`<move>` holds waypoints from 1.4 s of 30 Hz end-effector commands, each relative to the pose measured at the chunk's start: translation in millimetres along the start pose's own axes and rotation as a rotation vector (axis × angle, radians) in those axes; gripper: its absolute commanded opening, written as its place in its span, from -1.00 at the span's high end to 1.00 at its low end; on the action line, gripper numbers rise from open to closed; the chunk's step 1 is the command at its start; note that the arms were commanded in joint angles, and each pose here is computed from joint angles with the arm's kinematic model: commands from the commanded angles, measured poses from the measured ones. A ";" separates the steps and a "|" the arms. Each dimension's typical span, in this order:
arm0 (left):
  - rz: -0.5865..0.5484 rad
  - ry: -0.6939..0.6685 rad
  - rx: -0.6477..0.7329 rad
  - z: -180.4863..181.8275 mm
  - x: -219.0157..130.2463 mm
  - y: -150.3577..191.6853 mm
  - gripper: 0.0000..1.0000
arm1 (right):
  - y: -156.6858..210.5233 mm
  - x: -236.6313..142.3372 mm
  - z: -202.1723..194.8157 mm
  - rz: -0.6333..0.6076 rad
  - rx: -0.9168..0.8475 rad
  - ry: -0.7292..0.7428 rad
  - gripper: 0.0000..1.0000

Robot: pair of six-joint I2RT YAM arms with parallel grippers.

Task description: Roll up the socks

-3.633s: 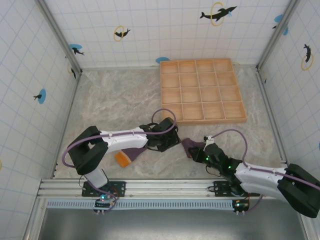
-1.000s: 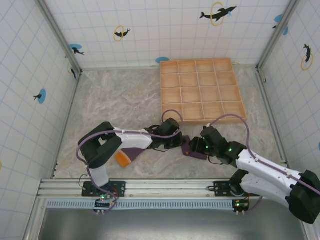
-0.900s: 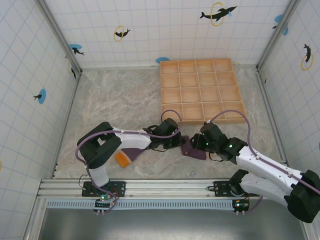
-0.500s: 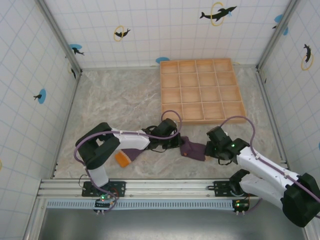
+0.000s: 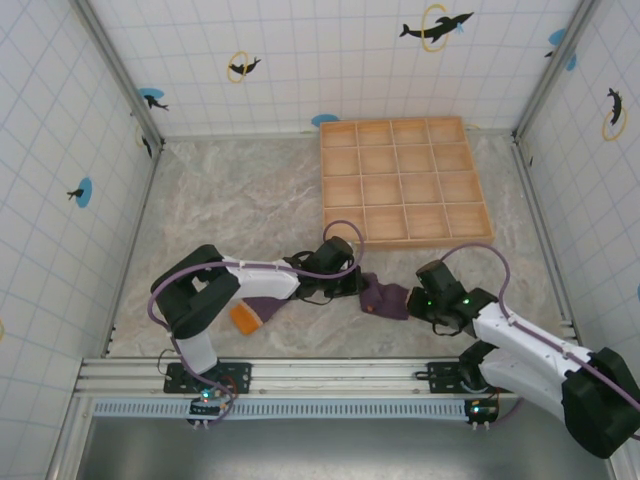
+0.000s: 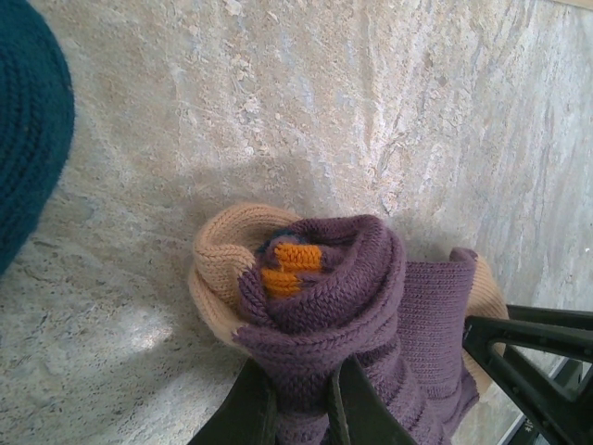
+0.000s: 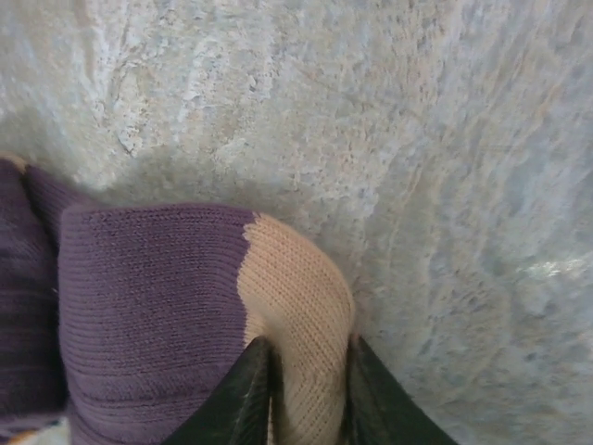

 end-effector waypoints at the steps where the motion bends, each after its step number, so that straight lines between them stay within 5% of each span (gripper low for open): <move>1: 0.054 -0.065 0.019 13.7 -1.3 7.7 1.00 | 17.9 11.3 -18.2 0.086 0.036 0.041 0.73; 4: 0.047 -0.040 0.029 11.1 -4.1 7.5 1.00 | 15.7 13.5 -18.0 0.074 0.022 0.052 1.00; 14: -0.016 0.119 0.019 0.1 -27.0 13.3 1.00 | -22.4 21.3 6.0 -0.013 -0.186 0.134 1.00; 28: -0.205 -0.096 -0.183 19.1 -28.2 40.9 1.00 | -88.3 41.1 94.8 -0.120 -0.484 -0.035 1.00; 36: -0.301 -0.228 -0.283 20.7 -28.7 52.2 1.00 | -95.9 54.7 101.9 -0.142 -0.573 0.007 1.00; 39: -0.288 -0.237 -0.295 20.3 -24.5 54.5 1.00 | -96.0 54.9 105.7 -0.141 -0.584 -0.026 0.80; 42: -0.275 -0.246 -0.285 19.5 -21.3 54.6 1.00 | -96.1 50.1 110.5 -0.147 -0.607 -0.063 0.40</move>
Point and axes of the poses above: each hand's point on the last joint's axis, 136 mm out from that joint toward the fingers, its own x axis out along the fingers, its own z axis along the line the jaws close on, y = z × x, the point moved 9 cm from there along -x, back along the fingers, and after that the axes turned 2 degrees about x, right-handed, at the moved point
